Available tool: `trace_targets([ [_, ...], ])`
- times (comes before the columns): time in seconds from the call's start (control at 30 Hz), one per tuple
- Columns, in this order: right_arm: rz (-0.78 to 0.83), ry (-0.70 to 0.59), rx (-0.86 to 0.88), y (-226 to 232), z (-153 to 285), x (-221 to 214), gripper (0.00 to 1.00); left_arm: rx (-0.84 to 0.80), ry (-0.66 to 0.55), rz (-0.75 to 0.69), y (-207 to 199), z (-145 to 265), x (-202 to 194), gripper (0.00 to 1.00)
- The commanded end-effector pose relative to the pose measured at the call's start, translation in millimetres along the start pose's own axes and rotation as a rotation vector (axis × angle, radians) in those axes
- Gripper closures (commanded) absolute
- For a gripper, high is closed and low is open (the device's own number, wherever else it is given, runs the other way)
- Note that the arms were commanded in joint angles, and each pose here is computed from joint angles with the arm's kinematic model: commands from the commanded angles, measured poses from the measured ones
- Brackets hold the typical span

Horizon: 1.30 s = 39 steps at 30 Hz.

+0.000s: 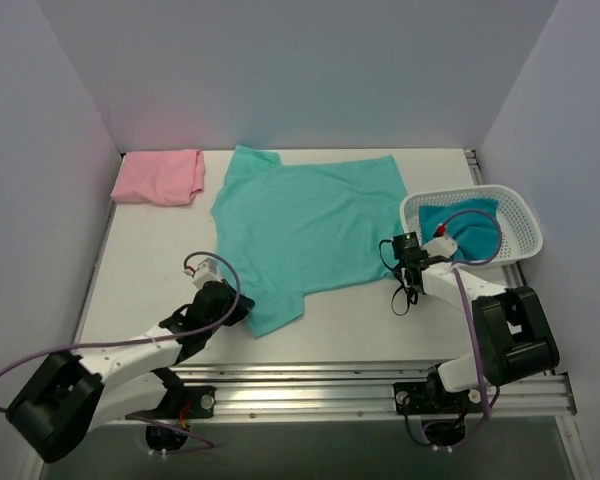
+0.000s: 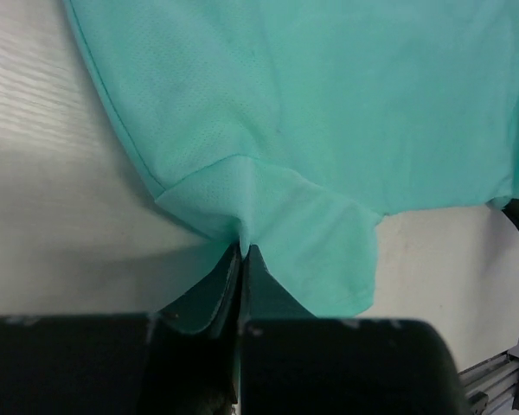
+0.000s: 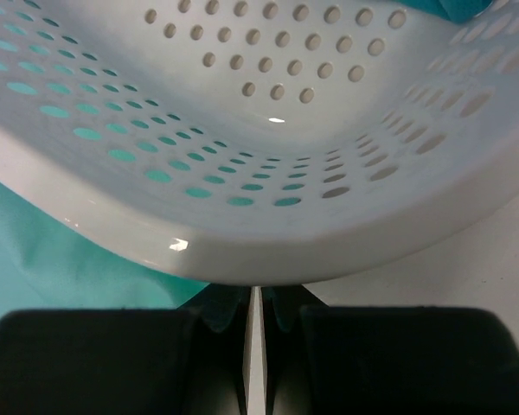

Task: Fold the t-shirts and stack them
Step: Flatten the tshirt out

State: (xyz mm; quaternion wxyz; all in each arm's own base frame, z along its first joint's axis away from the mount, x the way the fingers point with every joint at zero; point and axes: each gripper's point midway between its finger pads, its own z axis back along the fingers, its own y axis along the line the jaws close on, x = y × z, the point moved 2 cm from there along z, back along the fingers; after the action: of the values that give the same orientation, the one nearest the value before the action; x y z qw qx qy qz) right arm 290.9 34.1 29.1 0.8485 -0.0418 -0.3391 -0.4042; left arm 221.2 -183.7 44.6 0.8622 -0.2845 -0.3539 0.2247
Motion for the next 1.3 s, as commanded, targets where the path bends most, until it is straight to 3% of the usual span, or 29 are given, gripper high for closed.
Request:
trace_targets([
  [0.0, 0.009, -0.005, 0.004, -4, 9, -2, 1.0, 0.163, -0.072, -0.073, 35, 34, 17, 0.98],
  [0.13, 0.038, 0.005, 0.031, 5, 15, -12, 1.0, 0.123, -0.111, -0.059, 36, 52, 24, 0.98],
  [0.4, 0.094, 0.022, 0.088, 16, 40, -31, 1.0, 0.203, -0.13, -0.068, 34, 73, 40, 0.98],
  [0.8, 0.076, -0.041, 0.105, 17, 64, -7, 1.0, 0.189, -0.242, -0.101, 7, 95, 78, 0.98],
  [1.07, 0.092, -0.044, 0.121, 34, 64, -2, 1.0, 0.219, -0.294, -0.103, -5, 85, 103, 0.98],
  [1.27, 0.1, -0.088, 0.183, 69, 66, 14, 1.0, 0.199, -0.309, -0.021, -10, 64, 126, 0.98],
])
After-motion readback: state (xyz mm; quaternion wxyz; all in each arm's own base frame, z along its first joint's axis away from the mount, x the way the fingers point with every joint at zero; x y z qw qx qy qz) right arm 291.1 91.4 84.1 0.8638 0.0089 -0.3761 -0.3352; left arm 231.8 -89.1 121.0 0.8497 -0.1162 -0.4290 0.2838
